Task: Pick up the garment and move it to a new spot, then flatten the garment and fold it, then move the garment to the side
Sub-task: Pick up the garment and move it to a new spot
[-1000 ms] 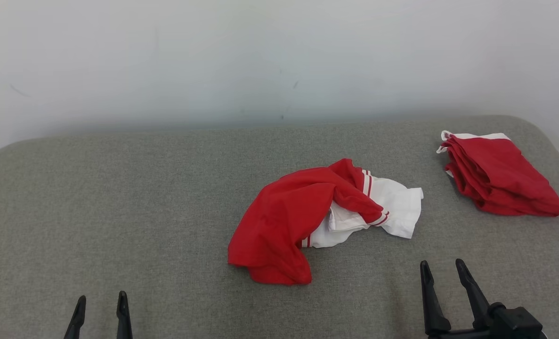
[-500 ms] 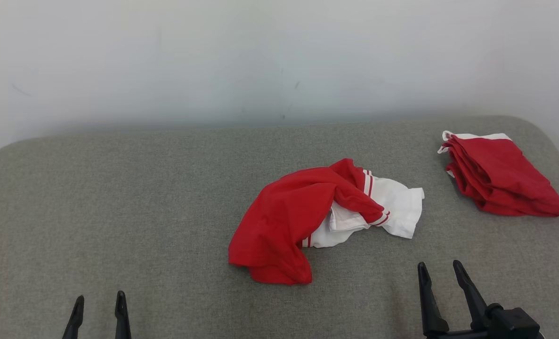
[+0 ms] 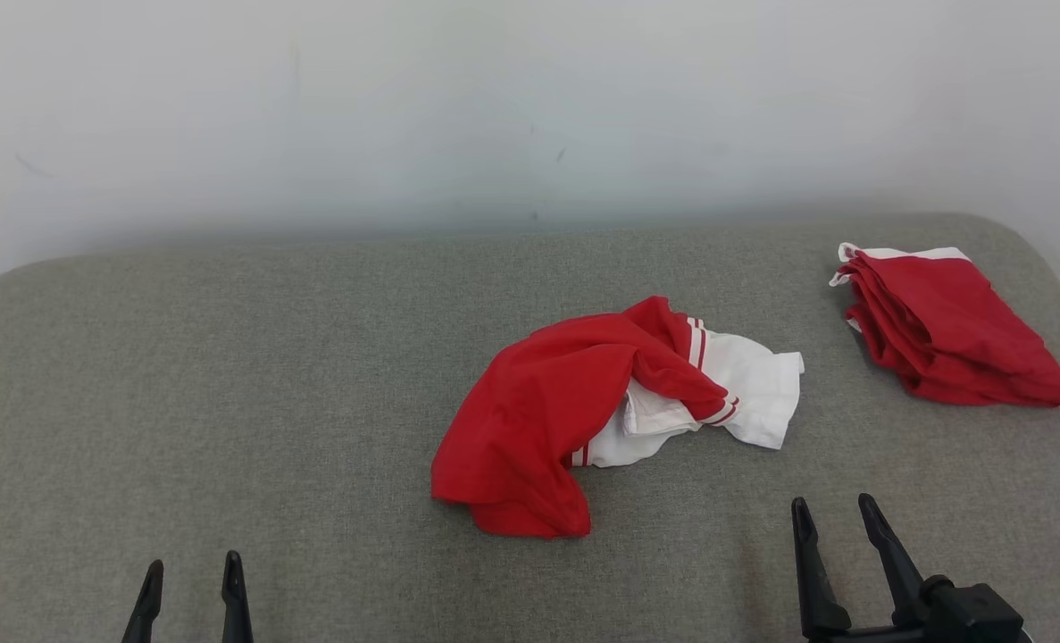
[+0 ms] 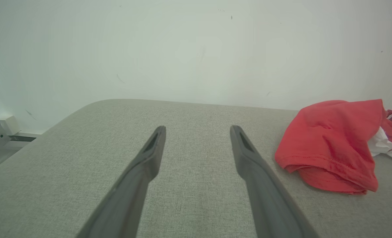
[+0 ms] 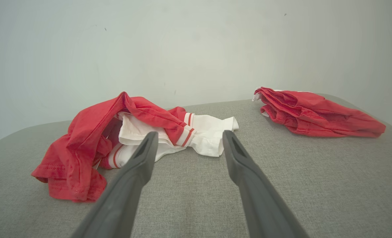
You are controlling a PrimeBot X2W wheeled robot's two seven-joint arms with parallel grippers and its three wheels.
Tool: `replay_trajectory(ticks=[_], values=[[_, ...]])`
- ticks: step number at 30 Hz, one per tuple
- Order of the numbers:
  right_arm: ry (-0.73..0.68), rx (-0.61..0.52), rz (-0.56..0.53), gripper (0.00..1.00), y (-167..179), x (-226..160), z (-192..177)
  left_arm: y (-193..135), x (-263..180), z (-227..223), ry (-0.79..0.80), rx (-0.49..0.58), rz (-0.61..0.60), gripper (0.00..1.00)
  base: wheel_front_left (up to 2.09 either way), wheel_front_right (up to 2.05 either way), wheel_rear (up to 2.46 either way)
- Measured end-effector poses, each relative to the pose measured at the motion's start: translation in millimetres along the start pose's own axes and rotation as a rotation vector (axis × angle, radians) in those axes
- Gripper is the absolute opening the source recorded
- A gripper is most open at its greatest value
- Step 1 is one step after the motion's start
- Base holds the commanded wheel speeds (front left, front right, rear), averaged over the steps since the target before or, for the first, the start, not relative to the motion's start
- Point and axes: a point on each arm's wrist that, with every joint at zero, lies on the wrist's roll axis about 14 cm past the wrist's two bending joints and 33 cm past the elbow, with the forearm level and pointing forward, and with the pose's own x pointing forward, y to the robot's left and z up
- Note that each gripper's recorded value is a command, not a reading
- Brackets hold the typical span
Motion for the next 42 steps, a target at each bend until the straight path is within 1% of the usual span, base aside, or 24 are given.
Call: replay_trajectory(ticks=[42], values=[[0.010, 0.000, -0.003, 1.00, -1.2, 0.4, -3.2, 1.1, 0.5, -3.0, 0.009, -0.005, 0.014, 1.00, 0.00, 0.00, 0.00]])
